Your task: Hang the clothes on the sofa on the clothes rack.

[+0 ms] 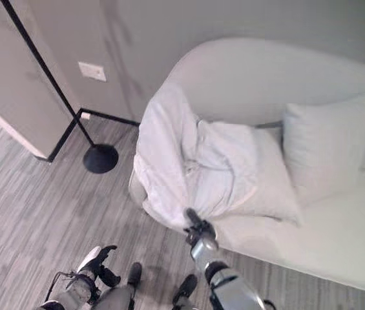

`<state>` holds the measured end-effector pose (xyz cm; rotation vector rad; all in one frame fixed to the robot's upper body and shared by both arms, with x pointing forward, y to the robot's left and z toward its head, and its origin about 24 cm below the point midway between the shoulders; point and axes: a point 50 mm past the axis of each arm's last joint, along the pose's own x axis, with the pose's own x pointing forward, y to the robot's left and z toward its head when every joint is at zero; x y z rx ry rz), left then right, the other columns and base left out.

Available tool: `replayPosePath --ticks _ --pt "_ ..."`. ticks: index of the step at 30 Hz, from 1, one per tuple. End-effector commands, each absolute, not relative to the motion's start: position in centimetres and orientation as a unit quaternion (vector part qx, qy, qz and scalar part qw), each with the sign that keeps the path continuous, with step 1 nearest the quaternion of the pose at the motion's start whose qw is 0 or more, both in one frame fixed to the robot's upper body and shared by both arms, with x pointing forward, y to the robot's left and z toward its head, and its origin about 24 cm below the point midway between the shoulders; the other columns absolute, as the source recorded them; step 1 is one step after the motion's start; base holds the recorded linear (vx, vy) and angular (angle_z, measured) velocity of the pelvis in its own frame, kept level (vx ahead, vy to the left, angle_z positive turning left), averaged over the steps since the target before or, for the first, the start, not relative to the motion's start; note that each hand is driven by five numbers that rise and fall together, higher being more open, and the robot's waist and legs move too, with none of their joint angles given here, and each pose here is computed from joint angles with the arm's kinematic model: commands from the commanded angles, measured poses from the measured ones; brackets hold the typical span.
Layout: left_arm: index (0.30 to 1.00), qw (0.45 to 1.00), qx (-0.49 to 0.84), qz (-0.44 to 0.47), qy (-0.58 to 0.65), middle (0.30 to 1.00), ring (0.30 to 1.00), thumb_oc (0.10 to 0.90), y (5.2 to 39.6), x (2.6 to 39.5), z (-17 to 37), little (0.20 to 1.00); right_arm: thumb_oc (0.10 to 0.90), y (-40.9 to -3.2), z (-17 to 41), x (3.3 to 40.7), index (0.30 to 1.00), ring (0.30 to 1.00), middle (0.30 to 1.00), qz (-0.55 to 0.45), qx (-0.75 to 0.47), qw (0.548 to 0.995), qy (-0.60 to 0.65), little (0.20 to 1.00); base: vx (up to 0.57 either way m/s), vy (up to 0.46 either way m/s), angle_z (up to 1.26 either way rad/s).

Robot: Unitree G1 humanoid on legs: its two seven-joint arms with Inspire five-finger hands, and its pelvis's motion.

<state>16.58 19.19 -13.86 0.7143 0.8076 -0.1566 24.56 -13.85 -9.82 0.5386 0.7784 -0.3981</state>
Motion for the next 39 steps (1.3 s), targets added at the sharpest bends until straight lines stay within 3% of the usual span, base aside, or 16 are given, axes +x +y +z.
replayPosePath --ticks 1,5,6,10,11,12,13,15,17,18,21,22,29,30,33,39 --pt "0.9 0.843 0.358 -0.126 0.38 0.9 0.9 0.8 17.7 16.1 -14.3 0.9 0.4 -3.8 -0.8 31.2 0.3 0.3 0.3 0.054 0.345 0.902 0.252 0.3 0.0 0.013 -0.5" --pt "0.9 0.841 0.355 -0.124 0.39 0.9 0.9 0.8 17.9 15.5 -14.5 0.9 0.4 -2.7 1.9 31.6 0.3 0.3 0.3 0.11 0.35 0.907 0.206 0.3 -0.01 0.0 -0.1" --pt "0.9 0.838 0.345 -0.125 0.403 0.9 0.9 0.8 18.0 14.6 -14.8 0.9 0.4 -1.1 5.0 30.9 0.3 0.3 0.3 0.201 0.334 0.908 0.152 0.3 0.0 0.0 -0.05" --pt "0.9 0.837 0.335 -0.115 0.418 0.9 0.9 0.8 18.3 13.8 -15.0 0.9 0.4 -0.8 5.4 30.6 0.3 0.3 0.3 0.229 0.298 0.916 0.143 0.3 0.03 -0.011 -0.08" --pt "0.9 0.84 0.319 -0.102 0.427 0.9 0.9 0.8 18.4 13.7 -15.1 0.9 0.403 -1.9 4.0 31.7 0.305 0.305 0.305 0.181 0.297 0.922 0.169 0.305 0.0 0.0 0.0" --pt "0.9 0.84 0.319 -0.102 0.427 0.9 0.9 0.8 18.4 13.8 -15.1 0.9 0.435 -1.9 4.0 31.7 0.352 0.352 0.352 0.181 0.297 0.922 0.168 0.352 0.03 0.003 0.03" --pt "0.9 0.842 0.314 -0.097 0.428 0.9 0.9 0.8 18.3 13.8 -15.1 0.9 0.525 -2.4 3.5 32.1 0.488 0.488 0.488 0.159 0.298 0.924 0.179 0.488 0.0 0.01 0.07" --pt "0.9 0.846 0.302 -0.087 0.431 0.9 0.9 0.8 18.2 13.8 -15.2 0.9 0.525 -3.8 0.8 32.3 0.488 0.488 0.488 0.088 0.304 0.92 0.229 0.488 0.02 0.009 0.08" --pt "0.9 0.846 0.303 -0.085 0.429 0.9 0.9 0.8 18.2 13.7 -15.2 0.9 0.588 -5.2 -1.8 31.7 0.582 0.582 0.582 0.025 0.301 0.912 0.278 0.582 0.01 0.022 0.04" --pt "0.9 0.848 0.307 -0.089 0.423 0.9 0.9 0.8 18.1 13.9 -15.1 0.9 0.714 -7.3 -3.2 31.7 0.771 0.771 0.771 -0.04 0.307 0.9 0.307 0.771 -0.01 0.03 0.07" --pt "0.9 0.855 0.317 -0.102 0.397 0.9 0.9 0.8 17.6 14.7 -14.7 0.9 0.722 -10.2 -3.6 32.3 0.782 0.782 0.782 -0.121 0.324 0.884 0.316 0.782 -0.14 0.028 0.23" --pt "0.9 0.857 0.323 -0.111 0.386 0.9 0.9 0.8 17.3 15.1 -14.5 0.9 0.769 -11.0 -3.3 32.8 0.853 0.853 0.853 -0.142 0.335 0.878 0.311 0.853 -0.19 0.026 0.37" --pt "0.9 0.86 0.354 -0.163 0.329 0.9 0.9 0.8 15.6 16.8 -13.7 0.9 0.8 -15.6 -0.1 35.5 0.9 0.9 0.9 -0.241 0.385 0.85 0.265 0.9 -0.11 0.072 0.36" --pt "0.9 0.86 0.357 -0.171 0.323 0.9 0.9 0.8 15.2 17.0 -13.6 0.9 0.764 -16.1 0.1 35.6 0.846 0.846 0.846 -0.256 0.396 0.842 0.264 0.846 -0.01 0.105 0.34" --pt "0.9 0.857 0.363 -0.18 0.318 0.9 0.9 0.8 14.9 17.1 -13.6 0.9 0.761 -16.4 0.2 35.7 0.841 0.841 0.841 -0.265 0.404 0.836 0.261 0.841 0.01 0.095 0.19" --pt "0.9 0.85 0.383 -0.179 0.313 0.9 0.9 0.8 15.4 17.5 -13.4 0.9 0.8 -12.4 -0.5 35.2 0.9 0.9 0.9 -0.212 0.396 0.849 0.28 0.9 0.09 0.104 0.14"
